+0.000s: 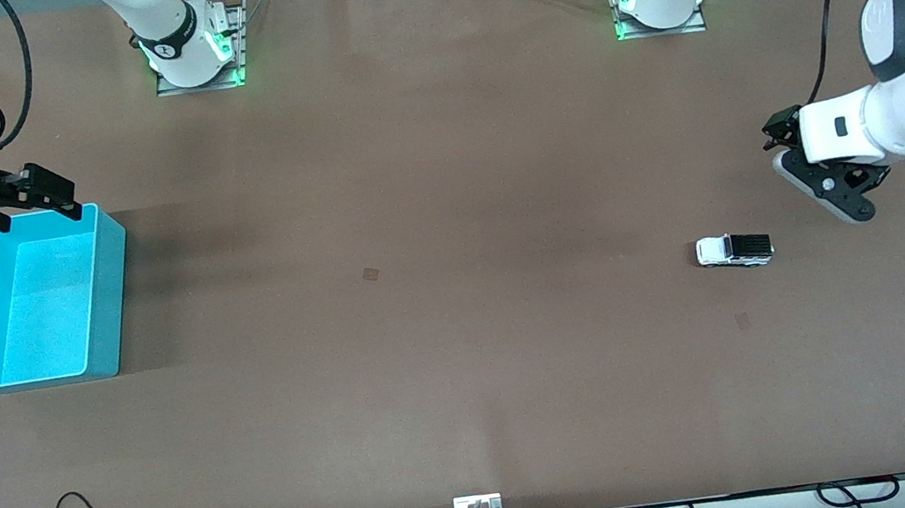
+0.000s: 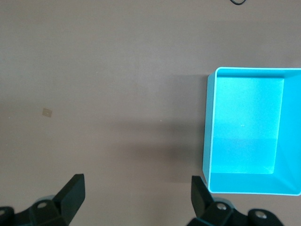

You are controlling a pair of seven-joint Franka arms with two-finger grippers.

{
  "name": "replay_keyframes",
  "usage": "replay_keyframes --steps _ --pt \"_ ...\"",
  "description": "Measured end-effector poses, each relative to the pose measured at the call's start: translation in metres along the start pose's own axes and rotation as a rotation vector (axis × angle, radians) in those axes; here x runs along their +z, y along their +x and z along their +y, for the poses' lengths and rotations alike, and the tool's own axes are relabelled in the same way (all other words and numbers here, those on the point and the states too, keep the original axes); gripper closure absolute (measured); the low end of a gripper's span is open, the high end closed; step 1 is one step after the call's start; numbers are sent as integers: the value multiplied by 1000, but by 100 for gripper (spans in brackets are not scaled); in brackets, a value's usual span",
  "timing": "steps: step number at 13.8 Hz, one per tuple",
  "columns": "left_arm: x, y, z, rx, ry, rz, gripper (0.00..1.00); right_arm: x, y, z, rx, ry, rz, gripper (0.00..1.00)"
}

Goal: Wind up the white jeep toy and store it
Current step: 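Lower the left gripper onto the white toy jeep and grasp it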

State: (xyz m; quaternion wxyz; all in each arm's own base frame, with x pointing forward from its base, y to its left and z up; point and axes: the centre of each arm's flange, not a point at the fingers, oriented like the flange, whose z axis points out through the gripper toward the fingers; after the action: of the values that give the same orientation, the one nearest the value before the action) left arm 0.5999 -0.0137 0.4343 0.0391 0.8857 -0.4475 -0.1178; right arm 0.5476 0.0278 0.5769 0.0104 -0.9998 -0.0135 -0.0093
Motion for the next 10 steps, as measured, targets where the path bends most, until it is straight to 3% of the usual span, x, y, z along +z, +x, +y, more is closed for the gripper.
replay_keyframes --steps 3,5,8,10 --pt "49 11 -29 284 26 -2 0 0 0 0 0 0 0 0" --pt "83 19 -42 445 97 -16 0 0 0 0 0 0 1 0" --pt "132 25 -43 600 200 -1 0 0 0 0 0 0 1 0" --pt "164 23 -36 647 228 12 0 0 0 0 0 0 1 0"
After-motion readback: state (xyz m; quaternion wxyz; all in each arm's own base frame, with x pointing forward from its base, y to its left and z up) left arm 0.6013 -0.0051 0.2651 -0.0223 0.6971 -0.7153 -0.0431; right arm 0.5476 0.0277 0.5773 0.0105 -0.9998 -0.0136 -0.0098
